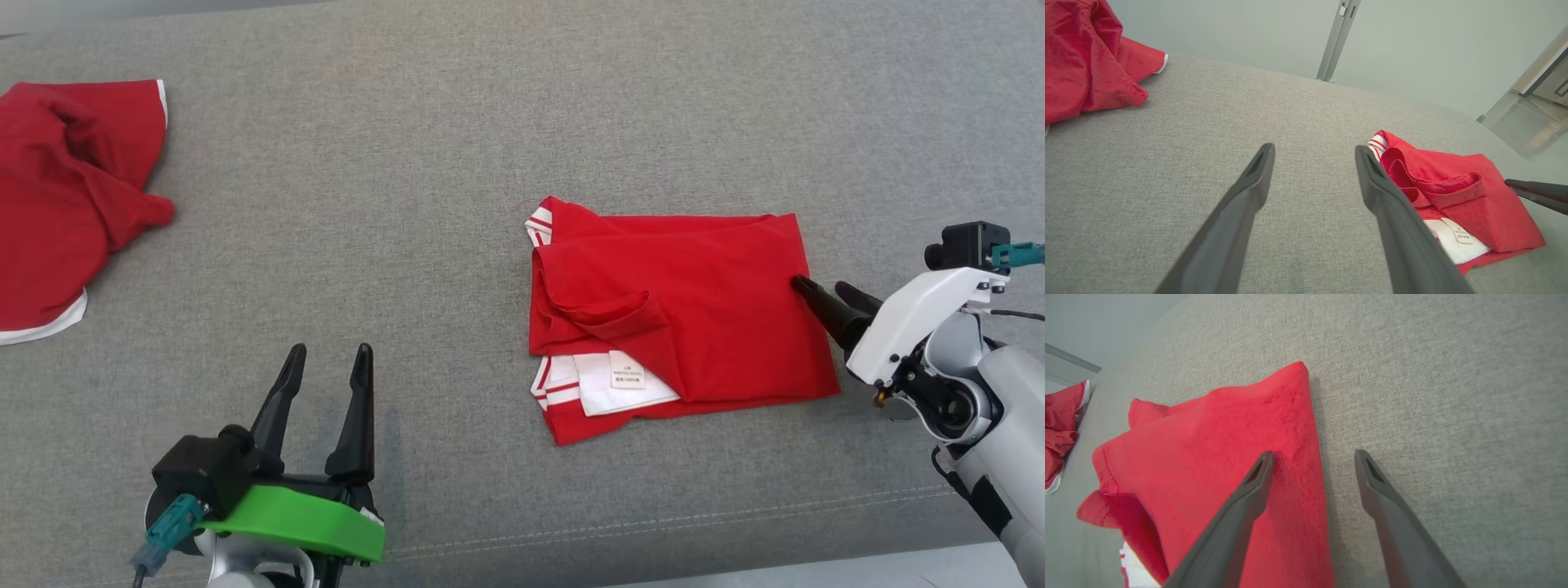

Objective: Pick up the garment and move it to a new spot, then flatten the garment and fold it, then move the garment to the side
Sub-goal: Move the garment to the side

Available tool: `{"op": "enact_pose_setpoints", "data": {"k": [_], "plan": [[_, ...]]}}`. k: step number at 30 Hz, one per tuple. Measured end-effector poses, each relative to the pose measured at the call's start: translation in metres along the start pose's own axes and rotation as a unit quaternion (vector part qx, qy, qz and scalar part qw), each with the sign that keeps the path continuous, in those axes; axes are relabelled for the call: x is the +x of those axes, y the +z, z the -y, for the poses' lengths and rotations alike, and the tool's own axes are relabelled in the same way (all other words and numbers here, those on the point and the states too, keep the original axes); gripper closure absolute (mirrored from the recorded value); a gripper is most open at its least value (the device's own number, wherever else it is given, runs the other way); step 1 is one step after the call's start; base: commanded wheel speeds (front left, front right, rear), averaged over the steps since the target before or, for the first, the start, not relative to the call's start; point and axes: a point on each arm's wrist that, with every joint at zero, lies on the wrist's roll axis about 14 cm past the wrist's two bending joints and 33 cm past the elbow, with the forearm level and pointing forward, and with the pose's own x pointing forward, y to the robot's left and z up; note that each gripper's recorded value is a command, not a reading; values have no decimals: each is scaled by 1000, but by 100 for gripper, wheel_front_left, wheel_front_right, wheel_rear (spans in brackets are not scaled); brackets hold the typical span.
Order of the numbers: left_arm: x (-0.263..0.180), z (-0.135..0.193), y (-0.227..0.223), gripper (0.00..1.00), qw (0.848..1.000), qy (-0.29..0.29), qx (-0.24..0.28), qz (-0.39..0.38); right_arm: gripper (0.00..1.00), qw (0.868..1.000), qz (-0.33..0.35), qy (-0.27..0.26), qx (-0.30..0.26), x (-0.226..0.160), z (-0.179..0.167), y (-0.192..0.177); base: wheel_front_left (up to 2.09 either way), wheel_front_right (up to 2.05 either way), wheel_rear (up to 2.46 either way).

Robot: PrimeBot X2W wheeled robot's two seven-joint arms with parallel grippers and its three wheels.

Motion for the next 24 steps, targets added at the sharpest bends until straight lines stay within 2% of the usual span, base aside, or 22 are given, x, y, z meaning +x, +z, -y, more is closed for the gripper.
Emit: {"op": "enact_pose_setpoints", "data": {"k": [11, 12, 13, 14, 15, 17, 24], "plan": [[-1, -9, 4, 0, 1000, 13, 4, 5, 0, 998, -31, 15, 44, 12, -9, -20, 0, 0, 0], [-1, -10, 4, 0, 1000, 14, 5, 5, 11, 998, -33, 17, 44, 12, -9, -20, 0, 0, 0], [-1, -10, 4, 0, 1000, 14, 5, 5, 29, 998, -34, 18, 45, 13, -10, -20, 0, 0, 0], [-1, -10, 4, 0, 1000, 15, 5, 5, 55, 998, -34, 18, 46, 14, -10, -20, 0, 0, 0], [-1, -11, 4, 0, 1000, 15, 5, 5, 71, 998, -35, 19, 45, 14, -10, -20, 0, 0, 0], [-1, -11, 4, 0, 1000, 16, 5, 4, 98, 998, -35, 22, 44, 16, -11, -20, 0, 0, 0], [0, -14, 4, 0, 1000, 19, 6, 3, 100, 999, -21, 27, 31, 20, -14, -6, 0, 0, 0]]}}
